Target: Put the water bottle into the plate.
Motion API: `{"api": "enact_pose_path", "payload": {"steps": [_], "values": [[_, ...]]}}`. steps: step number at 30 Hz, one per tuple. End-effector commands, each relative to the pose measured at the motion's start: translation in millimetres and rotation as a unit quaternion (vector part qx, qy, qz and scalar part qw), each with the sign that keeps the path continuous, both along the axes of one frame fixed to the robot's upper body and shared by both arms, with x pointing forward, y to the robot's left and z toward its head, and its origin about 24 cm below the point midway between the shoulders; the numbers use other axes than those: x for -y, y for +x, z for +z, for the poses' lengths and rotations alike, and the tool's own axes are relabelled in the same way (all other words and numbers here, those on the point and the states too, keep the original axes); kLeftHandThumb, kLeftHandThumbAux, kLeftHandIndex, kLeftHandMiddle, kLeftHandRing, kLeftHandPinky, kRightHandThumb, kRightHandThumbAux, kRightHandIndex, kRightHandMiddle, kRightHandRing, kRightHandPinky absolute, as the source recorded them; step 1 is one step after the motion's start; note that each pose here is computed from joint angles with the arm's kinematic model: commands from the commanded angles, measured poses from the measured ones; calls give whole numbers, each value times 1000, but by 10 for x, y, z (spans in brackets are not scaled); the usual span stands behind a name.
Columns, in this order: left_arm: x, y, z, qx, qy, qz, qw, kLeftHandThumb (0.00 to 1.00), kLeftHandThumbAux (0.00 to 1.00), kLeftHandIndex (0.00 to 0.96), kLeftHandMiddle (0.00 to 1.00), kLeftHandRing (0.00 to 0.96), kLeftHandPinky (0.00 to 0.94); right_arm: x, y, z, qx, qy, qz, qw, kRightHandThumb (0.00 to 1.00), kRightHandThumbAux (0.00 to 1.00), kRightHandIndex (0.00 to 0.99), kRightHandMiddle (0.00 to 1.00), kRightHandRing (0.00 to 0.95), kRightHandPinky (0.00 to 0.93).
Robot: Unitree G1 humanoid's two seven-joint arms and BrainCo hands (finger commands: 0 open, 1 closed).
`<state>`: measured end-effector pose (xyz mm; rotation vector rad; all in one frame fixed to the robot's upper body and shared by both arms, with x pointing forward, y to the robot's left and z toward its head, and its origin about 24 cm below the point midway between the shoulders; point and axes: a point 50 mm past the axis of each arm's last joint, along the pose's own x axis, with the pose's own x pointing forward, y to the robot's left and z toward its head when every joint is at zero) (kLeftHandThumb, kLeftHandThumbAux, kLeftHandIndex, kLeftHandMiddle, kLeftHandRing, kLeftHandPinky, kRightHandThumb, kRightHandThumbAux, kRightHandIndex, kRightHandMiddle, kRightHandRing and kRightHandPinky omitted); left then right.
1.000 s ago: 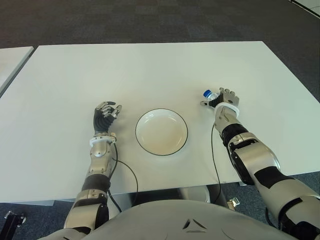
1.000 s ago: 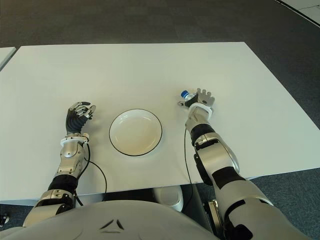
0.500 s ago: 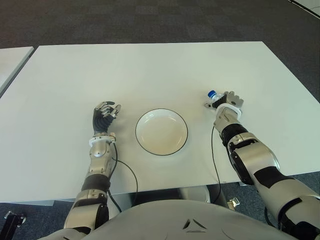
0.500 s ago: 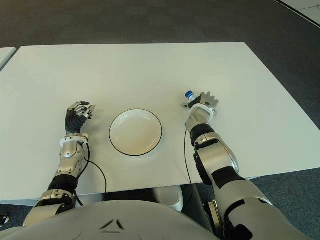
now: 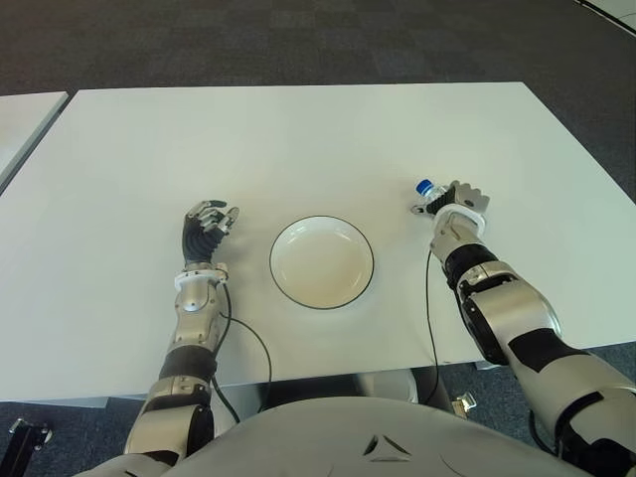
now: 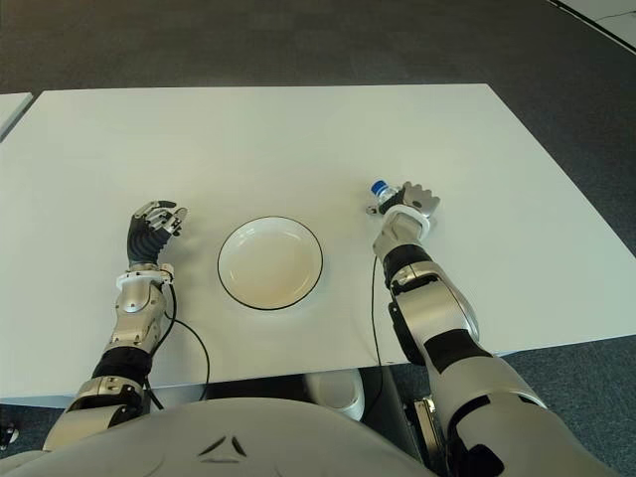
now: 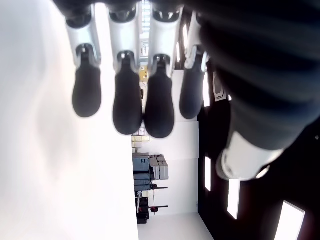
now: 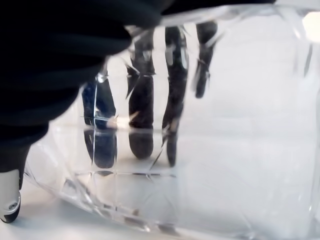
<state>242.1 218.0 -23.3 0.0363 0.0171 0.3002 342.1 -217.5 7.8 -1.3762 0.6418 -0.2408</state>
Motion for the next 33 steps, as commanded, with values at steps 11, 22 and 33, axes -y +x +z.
{"api": "enact_pose_path", "payload": {"steps": [11, 22, 33], "values": [[-20, -35, -12, -3, -6, -5, 1000, 708, 711, 436, 682, 663, 654, 99, -629, -700, -159, 87, -86, 980, 692, 718, 435, 552, 605, 702], [-18, -36, -12, -1, -16, -6, 1000, 708, 711, 436, 683, 664, 650, 82, -592, -688, -137, 108, -79, 981, 689, 721, 434, 648, 696, 771], [-3, -37, -16, -2, -22, -2, 1000, 708, 710, 436, 679, 662, 653, -59, -515, -657, -17, 173, -64, 983, 695, 725, 437, 765, 778, 821]]}}
